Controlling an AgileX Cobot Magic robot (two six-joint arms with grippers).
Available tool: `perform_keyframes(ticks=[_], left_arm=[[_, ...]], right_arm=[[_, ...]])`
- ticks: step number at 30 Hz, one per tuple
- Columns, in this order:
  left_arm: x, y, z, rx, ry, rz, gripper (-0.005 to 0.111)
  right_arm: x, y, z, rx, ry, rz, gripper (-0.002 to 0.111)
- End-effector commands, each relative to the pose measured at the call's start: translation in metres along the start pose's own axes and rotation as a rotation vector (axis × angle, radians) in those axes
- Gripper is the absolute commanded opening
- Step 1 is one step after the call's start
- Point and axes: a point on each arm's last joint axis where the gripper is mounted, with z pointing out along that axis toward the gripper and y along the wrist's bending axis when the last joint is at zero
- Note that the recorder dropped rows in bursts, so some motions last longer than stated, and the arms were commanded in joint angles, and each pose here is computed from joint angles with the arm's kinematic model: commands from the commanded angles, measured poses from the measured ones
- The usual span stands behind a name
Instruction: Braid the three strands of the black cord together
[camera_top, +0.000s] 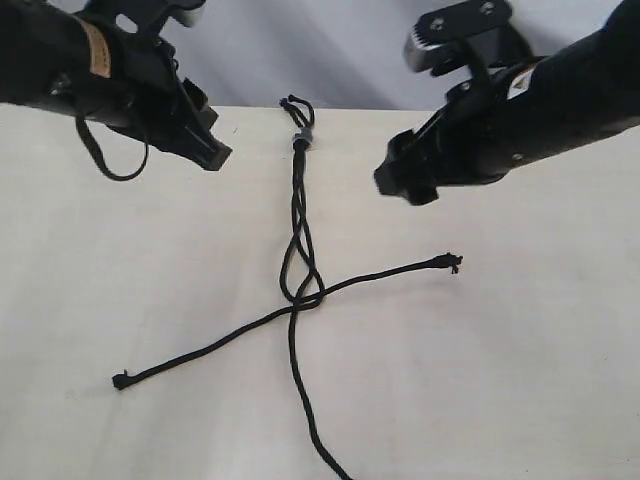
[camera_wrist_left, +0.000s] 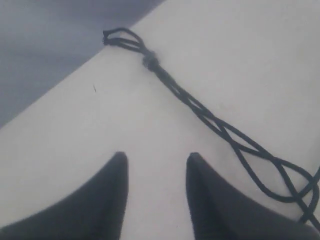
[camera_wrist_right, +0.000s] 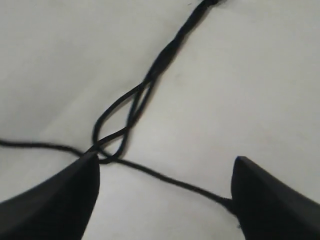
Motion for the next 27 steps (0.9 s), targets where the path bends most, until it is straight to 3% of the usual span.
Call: perform_keyframes(ticks=[1,2,8,14,16,18,19,21,25,27], left_arm=[[0.006,-0.001,-0.017,-0.011,-0.138,0.024,0.006],[0.006,0.0,-0.022,-0.015,-0.146,0.023,0.0],[0.003,0.004,-0.043,-0.035,-0.17,0.013,0.0],[0.002,0.005,-0.049,-0.041,-0.177,0.011,0.0],[0.002,0.005,-0.049,-0.041,-0.177,0.011,0.0],[0.002,0.005,-0.049,-0.041,-0.177,0.011,0.0],[0.002,0.005,-0.049,-0.041,-0.177,0.011,0.0],[0.002,0.005,-0.049,-0.04,-0.177,0.008,0.0],[0.002,0.005,-0.049,-0.04,-0.177,0.008,0.0],[0.002,0.005,-0.049,-0.04,-0.177,0.008,0.0]], right_arm=[[0.012,0.049,0.024,-0.127,0.144,-0.111,0.069],[0.015,0.062,0.032,-0.153,0.172,-0.143,0.069],[0.05,0.118,0.078,-0.239,0.363,-0.312,0.069],[0.078,0.131,0.111,-0.25,0.496,-0.33,0.069],[0.085,0.131,0.121,-0.244,0.526,-0.321,0.061],[0.09,0.131,0.128,-0.24,0.539,-0.322,0.041],[0.091,0.129,0.13,-0.226,0.547,-0.352,0.022],[0.082,0.125,0.125,-0.192,0.525,-0.437,0.0],[0.036,0.109,0.108,-0.019,0.433,-0.79,-0.001],[0.024,0.098,0.113,0.108,0.399,-1.034,-0.001]])
